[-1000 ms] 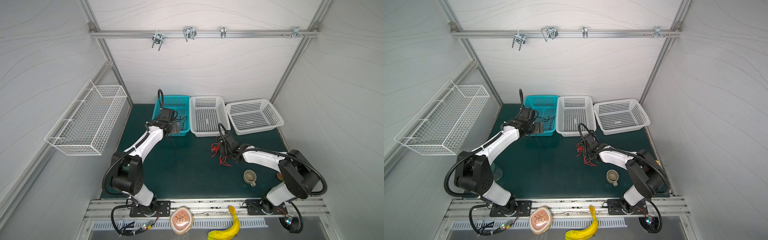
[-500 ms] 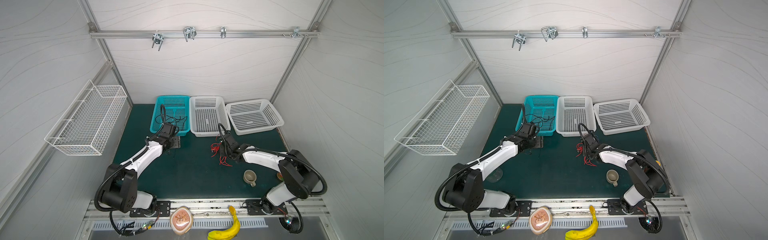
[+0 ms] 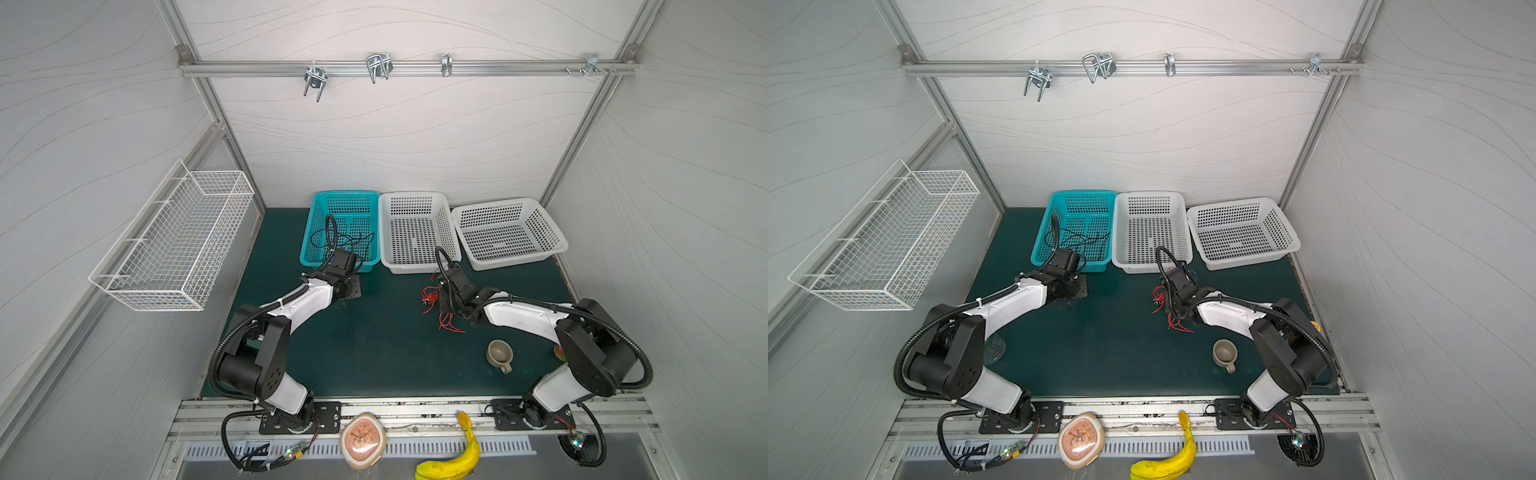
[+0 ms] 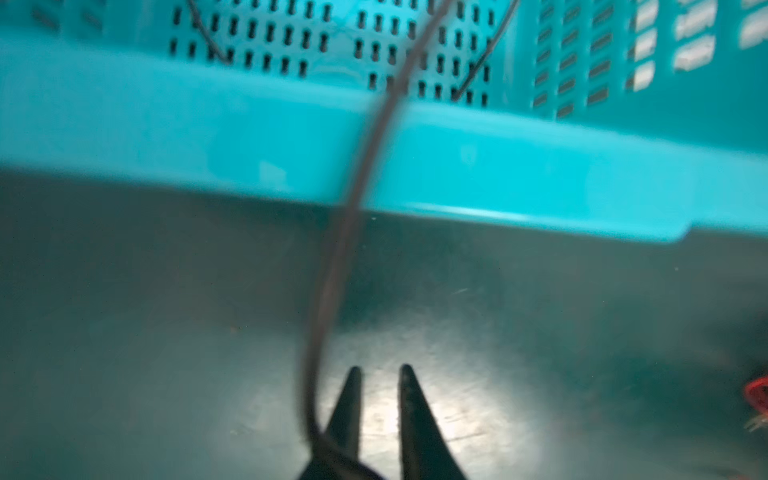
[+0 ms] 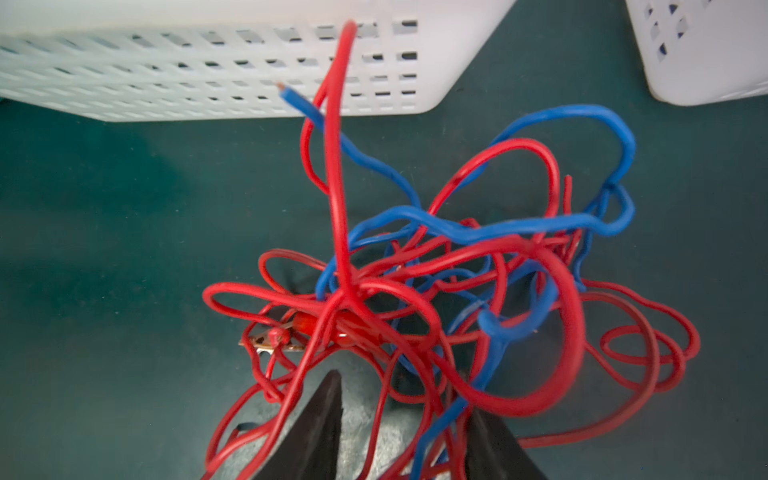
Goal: Untangle the cables
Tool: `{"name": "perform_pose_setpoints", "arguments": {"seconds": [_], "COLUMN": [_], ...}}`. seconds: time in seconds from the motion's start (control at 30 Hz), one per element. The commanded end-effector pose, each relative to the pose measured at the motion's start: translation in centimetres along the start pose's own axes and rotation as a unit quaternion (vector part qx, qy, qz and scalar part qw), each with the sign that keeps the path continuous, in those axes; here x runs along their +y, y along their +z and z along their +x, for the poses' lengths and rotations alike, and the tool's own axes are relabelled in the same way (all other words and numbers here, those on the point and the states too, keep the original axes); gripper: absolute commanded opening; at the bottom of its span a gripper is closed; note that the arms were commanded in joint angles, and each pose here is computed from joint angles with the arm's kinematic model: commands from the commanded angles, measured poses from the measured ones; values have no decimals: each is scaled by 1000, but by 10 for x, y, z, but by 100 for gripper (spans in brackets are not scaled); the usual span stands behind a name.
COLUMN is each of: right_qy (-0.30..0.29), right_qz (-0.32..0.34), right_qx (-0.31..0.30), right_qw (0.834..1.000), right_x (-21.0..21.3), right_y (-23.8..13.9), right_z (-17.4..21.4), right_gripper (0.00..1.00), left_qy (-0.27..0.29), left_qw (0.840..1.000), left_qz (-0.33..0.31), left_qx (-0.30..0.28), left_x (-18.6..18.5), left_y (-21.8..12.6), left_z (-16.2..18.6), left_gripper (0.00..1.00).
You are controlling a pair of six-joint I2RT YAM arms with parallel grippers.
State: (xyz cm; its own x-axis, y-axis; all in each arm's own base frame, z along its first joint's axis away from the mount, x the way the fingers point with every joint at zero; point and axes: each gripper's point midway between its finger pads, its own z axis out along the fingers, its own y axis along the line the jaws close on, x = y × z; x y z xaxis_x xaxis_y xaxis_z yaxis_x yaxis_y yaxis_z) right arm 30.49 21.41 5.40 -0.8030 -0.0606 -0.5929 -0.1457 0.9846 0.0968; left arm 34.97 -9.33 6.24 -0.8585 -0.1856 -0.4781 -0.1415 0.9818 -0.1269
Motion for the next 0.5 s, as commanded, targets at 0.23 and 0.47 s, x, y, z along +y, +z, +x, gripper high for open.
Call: {"name": "perform_pose_setpoints", "arguments": {"seconds": [0.23, 0.47], "right_qy": [-11, -9], "right_qz": [5, 5], "right_qx": [5, 10], "right_qw": [1000, 1000], "right_x": [7, 8], "right_y": [8, 13], "right_z": [-3, -1], "right_gripper": [45, 45], "left_qy": [9, 32], "left_qw": [998, 993], "left_qz": [15, 22], "left_qx": [-59, -111], "left_x": [-17, -32], "left_y": [-46, -76], "left_z": [-53, -101], "left_gripper": [0, 0]}}
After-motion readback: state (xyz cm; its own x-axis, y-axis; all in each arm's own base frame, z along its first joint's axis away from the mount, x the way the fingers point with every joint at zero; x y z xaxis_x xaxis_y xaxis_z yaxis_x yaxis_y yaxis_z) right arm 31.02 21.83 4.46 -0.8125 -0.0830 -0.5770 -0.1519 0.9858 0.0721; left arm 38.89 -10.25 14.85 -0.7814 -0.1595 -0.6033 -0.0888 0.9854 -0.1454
